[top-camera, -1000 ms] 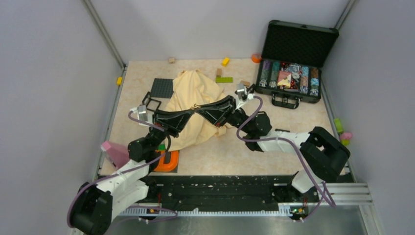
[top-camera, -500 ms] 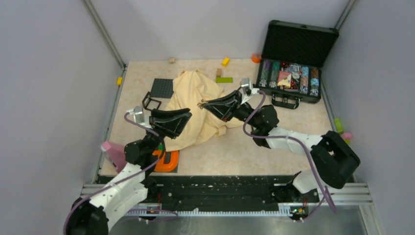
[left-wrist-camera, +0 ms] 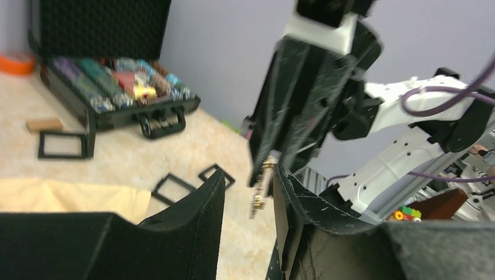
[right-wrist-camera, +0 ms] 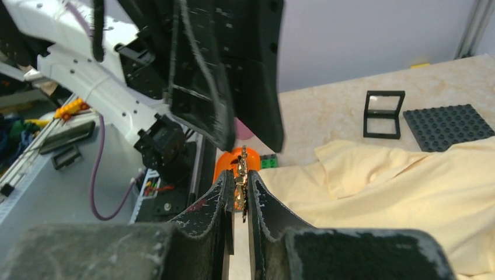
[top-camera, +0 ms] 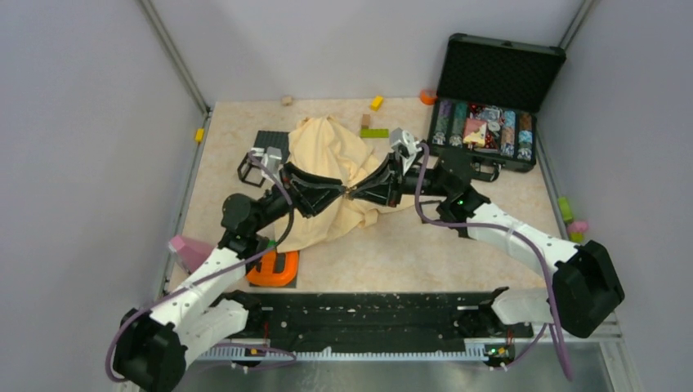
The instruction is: Remove the brooch from the garment
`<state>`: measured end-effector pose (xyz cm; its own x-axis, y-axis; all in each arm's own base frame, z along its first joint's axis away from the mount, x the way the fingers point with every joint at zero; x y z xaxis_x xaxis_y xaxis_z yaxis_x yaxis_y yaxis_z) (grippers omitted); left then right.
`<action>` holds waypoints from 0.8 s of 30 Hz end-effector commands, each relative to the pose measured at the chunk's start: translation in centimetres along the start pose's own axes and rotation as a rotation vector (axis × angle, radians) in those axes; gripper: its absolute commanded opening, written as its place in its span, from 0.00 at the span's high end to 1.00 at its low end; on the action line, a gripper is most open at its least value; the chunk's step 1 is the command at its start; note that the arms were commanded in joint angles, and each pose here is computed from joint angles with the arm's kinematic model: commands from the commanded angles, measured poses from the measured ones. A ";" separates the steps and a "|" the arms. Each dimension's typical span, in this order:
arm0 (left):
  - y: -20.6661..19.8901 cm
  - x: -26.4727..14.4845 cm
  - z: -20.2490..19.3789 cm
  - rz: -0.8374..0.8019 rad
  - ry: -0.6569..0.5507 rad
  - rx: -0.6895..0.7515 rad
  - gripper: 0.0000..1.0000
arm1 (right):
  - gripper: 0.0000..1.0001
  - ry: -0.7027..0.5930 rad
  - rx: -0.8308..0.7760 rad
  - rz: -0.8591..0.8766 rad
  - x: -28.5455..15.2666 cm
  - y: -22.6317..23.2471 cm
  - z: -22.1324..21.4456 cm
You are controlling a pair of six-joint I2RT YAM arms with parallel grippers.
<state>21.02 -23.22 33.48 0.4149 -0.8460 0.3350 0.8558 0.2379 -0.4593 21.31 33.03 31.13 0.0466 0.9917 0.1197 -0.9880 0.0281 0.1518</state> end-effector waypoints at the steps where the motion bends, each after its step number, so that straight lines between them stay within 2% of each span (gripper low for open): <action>1: -0.5 0.8 -0.3 -0.068 0.061 -0.033 0.60 | 1.00 0.046 -0.080 0.089 -0.8 1.9 1.2; 18: -0.1 0.2 -2.1 -0.063 0.127 -0.046 0.64 | 1.00 0.005 -0.032 0.083 -0.1 1.3 1.6; 22: 0.0 0.3 -2.0 -0.067 0.134 -0.044 0.75 | 1.00 0.005 -0.030 0.090 -0.1 1.4 1.6; 24: -0.2 0.5 -2.1 -0.083 0.148 -0.044 0.76 | 1.00 0.005 -0.025 0.088 -0.1 1.4 1.5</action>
<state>20.68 -24.59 30.41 0.3284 -0.9162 0.2296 0.8371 0.1697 -0.5201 20.19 32.74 30.13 -0.0232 0.9974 0.0683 -0.9815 -0.0357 0.1882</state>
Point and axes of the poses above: each gripper's point midway between its finger pads, its own x axis out along the fingers, its own y axis along the line the jaws close on, z = x × y, the point moved 1 cm from there along -x, back along the fingers, and after that the axes turned 2 degrees about -x, right-handed, at the moved point
